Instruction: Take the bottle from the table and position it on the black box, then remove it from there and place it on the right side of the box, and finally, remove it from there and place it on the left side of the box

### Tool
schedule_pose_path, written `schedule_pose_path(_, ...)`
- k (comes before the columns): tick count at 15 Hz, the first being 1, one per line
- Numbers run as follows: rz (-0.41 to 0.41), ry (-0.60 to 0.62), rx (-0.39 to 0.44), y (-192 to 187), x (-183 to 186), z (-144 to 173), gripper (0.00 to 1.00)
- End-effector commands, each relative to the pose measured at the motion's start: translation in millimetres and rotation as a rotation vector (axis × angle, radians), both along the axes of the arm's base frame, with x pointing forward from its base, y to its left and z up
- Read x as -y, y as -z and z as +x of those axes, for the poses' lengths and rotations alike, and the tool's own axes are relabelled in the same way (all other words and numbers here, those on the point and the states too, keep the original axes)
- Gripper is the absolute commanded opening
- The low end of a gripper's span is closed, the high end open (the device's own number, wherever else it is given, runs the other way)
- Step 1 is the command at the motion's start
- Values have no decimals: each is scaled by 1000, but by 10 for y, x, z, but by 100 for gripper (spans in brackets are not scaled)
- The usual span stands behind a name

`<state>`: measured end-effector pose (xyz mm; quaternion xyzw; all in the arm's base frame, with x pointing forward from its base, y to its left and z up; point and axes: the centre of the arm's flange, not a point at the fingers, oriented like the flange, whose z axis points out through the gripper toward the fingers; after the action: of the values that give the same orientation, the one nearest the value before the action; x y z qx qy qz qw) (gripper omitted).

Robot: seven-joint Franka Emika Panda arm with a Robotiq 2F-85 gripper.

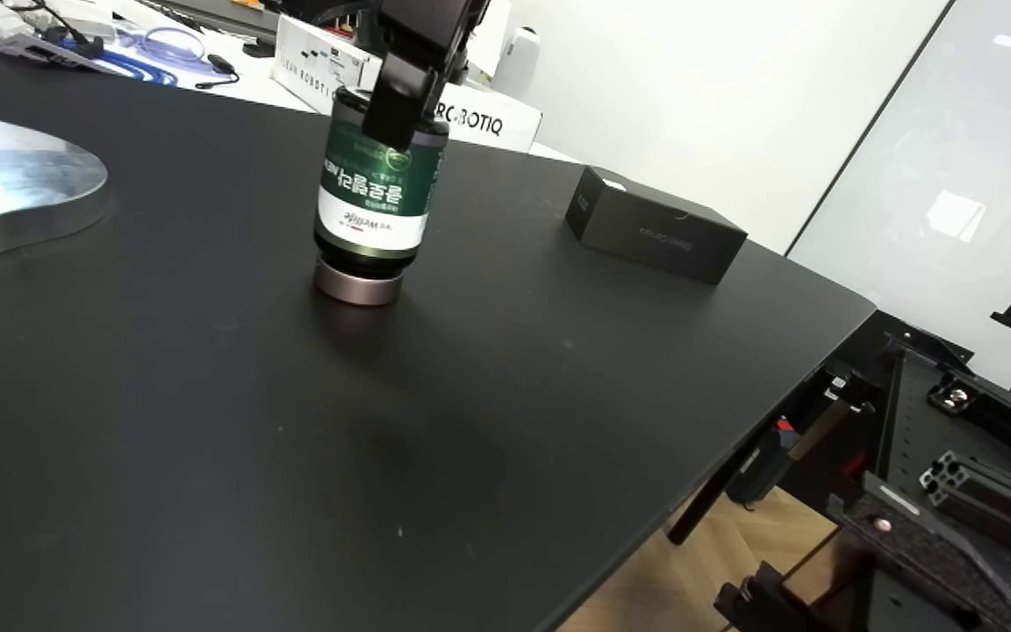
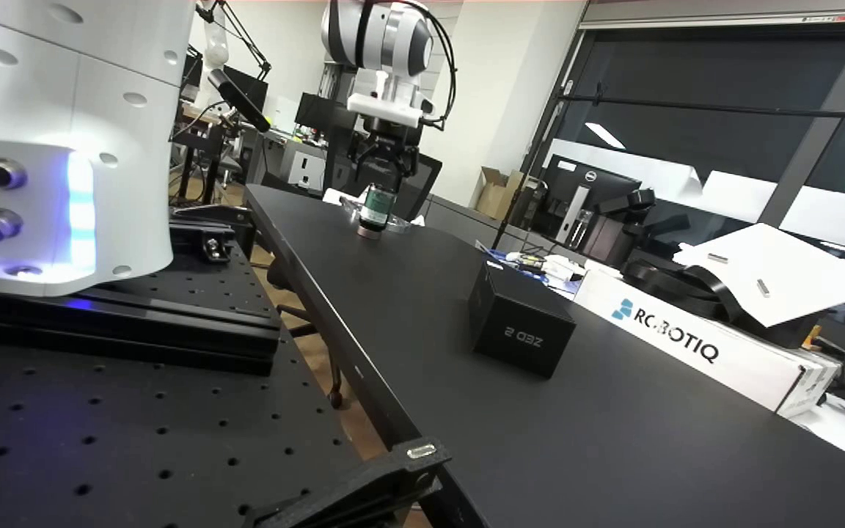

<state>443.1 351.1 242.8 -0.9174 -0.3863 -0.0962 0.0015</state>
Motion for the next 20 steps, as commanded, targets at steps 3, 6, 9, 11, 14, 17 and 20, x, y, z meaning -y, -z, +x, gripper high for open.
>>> schedule_pose_path(3,-4,-24,42,89,-101,44,74)
schedule_pose_path(6,-2,-40,53,102,-117,37,53)
schedule_pose_path(9,5,-44,53,102,-125,44,45)
schedule_pose_path(11,3,-45,48,68,-143,35,45)
schedule_pose_path(14,5,-48,47,-125,-165,52,45)
schedule_pose_path(17,16,-51,68,-454,-137,84,45)
schedule_pose_path(20,25,-56,90,-787,-48,122,45)
